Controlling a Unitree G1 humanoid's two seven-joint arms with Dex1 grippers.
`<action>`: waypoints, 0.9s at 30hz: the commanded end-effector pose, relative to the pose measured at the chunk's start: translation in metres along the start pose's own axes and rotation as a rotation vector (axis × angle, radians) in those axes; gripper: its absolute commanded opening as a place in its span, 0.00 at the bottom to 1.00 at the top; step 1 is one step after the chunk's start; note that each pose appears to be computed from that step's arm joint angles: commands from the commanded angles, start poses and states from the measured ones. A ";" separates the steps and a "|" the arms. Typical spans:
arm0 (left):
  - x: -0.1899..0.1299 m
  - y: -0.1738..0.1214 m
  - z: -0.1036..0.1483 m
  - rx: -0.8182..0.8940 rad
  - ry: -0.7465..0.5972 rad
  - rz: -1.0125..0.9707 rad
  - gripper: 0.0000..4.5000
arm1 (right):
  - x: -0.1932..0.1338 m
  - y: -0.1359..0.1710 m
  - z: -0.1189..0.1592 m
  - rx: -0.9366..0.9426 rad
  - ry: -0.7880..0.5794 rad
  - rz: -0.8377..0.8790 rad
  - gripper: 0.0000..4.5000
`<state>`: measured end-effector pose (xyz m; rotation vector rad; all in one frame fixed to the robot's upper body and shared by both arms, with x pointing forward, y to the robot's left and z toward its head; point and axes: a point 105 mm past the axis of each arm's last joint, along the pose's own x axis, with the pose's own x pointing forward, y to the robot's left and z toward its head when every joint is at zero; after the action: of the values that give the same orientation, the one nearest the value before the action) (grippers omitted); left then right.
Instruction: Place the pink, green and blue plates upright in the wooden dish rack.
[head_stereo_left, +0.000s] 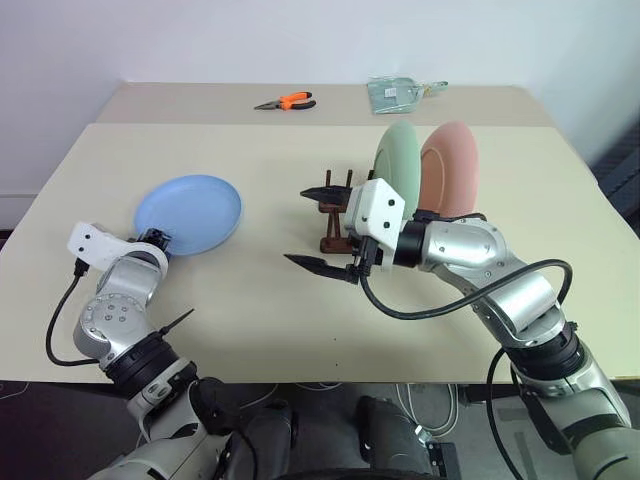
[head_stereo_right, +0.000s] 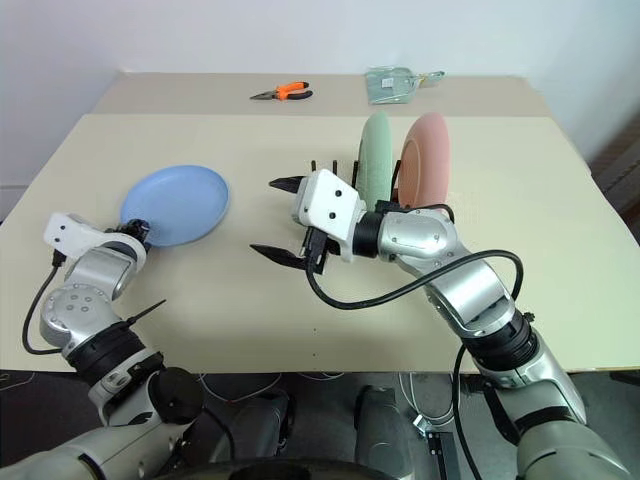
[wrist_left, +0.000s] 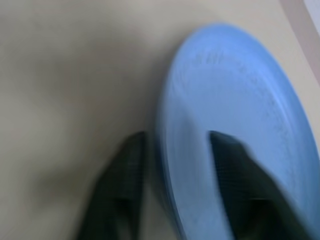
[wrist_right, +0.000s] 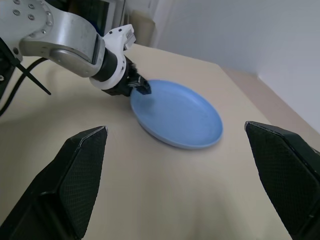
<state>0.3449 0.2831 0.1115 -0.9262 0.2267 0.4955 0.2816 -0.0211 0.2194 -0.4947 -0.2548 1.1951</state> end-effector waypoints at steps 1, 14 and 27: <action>-0.009 -0.040 0.018 0.057 -0.080 -0.191 0.01 | -0.004 -0.004 0.011 -0.006 -0.030 -0.011 1.00; -0.100 -0.181 0.005 0.518 -0.290 -0.902 0.01 | 0.039 -0.047 0.000 -0.649 0.116 -0.149 1.00; -0.111 -0.181 0.008 0.396 -0.249 -0.970 0.24 | 0.047 -0.067 -0.021 -0.884 0.184 -0.197 0.00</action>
<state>0.3507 0.1661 0.2655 -0.4622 -0.2474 -0.2923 0.3646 -0.0021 0.2079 -1.3067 -0.5843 0.8436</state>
